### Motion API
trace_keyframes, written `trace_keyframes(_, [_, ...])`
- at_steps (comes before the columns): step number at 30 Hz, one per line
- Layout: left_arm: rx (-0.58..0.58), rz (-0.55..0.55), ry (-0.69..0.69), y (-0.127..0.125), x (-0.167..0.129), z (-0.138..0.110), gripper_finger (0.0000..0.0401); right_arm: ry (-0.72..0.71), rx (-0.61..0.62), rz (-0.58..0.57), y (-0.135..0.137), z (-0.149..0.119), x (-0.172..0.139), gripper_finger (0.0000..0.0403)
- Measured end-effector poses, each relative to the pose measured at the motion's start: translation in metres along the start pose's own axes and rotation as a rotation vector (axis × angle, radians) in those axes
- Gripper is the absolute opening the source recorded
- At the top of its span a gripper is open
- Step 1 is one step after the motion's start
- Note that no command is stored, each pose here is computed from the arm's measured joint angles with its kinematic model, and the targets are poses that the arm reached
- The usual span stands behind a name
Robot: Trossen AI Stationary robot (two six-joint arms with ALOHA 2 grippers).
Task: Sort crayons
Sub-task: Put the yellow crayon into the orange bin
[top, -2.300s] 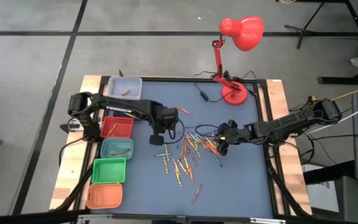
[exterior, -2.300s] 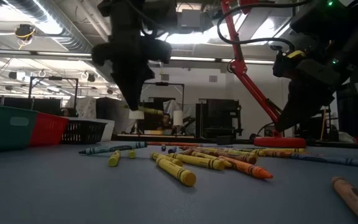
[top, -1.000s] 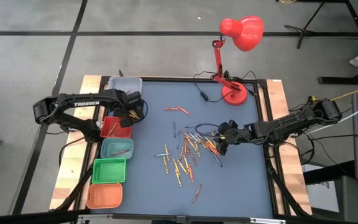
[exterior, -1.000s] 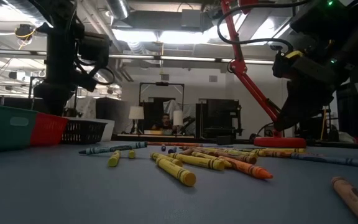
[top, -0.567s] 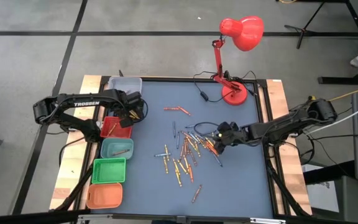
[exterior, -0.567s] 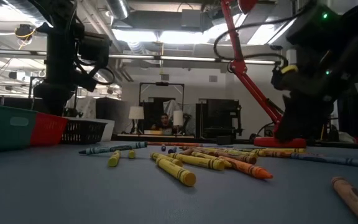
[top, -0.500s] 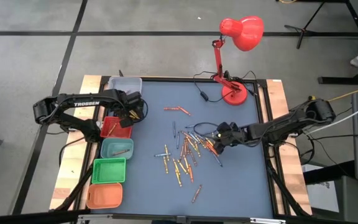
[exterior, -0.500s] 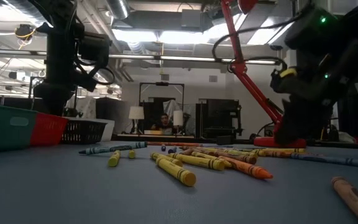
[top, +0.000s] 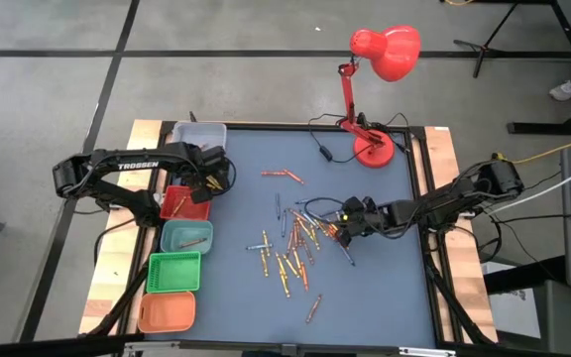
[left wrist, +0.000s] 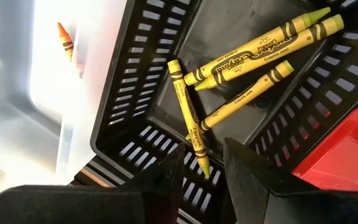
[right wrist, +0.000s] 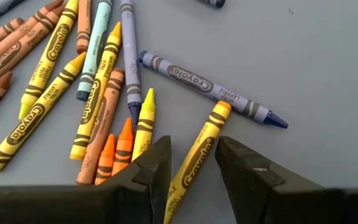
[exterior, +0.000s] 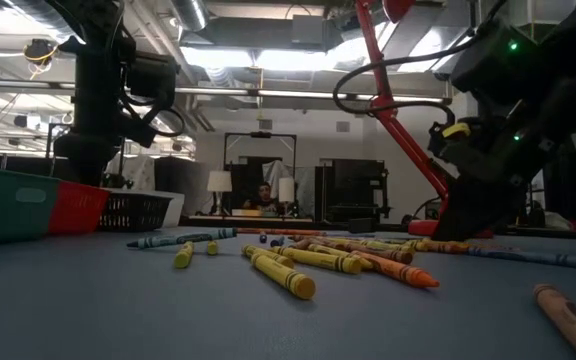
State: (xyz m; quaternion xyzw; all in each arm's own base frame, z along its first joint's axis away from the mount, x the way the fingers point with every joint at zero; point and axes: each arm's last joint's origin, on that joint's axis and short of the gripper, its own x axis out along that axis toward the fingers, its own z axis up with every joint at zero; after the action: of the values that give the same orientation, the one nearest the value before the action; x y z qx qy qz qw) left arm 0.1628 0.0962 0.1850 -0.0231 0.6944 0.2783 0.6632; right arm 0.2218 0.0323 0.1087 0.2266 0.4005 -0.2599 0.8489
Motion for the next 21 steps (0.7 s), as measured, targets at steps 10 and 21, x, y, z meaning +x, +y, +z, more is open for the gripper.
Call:
trace_keyframes(10, [0.0,0.0,-0.001,0.0,0.0,0.0001,0.0095,-0.004,-0.001,-0.02,-0.0016,-0.0008,0.0004,0.0055])
trace_keyframes(21, [-0.004,-0.02,-0.02,0.001,-0.0043,0.0035,0.0095,-0.003,-0.001,-0.019,-0.0016,-0.0008,0.0006,0.0019])
